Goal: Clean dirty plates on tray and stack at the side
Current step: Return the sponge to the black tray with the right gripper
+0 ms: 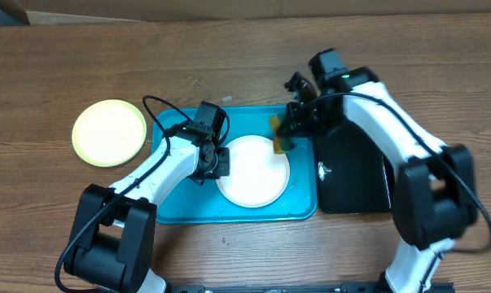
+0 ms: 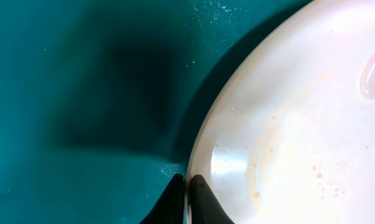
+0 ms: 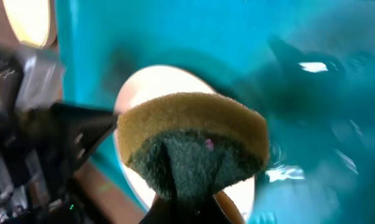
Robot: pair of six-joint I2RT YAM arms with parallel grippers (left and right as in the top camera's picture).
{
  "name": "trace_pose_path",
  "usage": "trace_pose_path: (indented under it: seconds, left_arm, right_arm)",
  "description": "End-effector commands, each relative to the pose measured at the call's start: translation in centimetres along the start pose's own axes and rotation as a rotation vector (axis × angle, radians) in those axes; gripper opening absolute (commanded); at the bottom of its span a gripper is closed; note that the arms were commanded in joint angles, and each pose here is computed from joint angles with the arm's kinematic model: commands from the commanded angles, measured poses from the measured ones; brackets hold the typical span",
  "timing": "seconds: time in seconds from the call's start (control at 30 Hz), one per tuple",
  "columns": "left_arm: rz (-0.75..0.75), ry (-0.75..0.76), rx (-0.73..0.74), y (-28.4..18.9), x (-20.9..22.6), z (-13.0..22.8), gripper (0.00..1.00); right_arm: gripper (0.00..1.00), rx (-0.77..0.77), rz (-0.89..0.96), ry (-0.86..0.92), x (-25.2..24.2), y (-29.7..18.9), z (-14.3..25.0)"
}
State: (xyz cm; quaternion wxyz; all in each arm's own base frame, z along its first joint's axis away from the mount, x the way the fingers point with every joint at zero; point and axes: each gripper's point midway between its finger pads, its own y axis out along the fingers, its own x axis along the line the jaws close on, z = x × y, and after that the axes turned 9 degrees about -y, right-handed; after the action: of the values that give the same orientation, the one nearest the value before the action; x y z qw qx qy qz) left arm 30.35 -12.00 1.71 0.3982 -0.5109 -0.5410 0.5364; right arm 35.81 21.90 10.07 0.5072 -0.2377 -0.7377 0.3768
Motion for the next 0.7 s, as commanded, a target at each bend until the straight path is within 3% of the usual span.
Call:
trace_pose_path:
  seconds: [0.0, 0.23, 0.4, 0.67]
  left_arm:
    - [0.002, -0.018, 0.003, 0.1, 0.0, -0.1, 0.08]
    - [0.003, -0.018, 0.001, 0.1, 0.0, -0.2, 0.08]
    - [0.003, -0.018, 0.001, 0.1, 0.0, -0.2, 0.09]
    - [-0.014, -0.02, 0.03, 0.1, 0.4, 0.5, 0.27]
  right_arm:
    - [0.04, -0.081, 0.156, 0.005, -1.3, -6.3, -0.1]
    - [0.04, 0.053, 0.412, 0.196, -8.0, -8.8, 5.0]
    - [0.04, 0.063, 0.621, 0.273, -12.4, -8.5, 6.7]
    - [0.08, 0.042, 0.624, 0.277, -13.7, -6.7, 7.2]
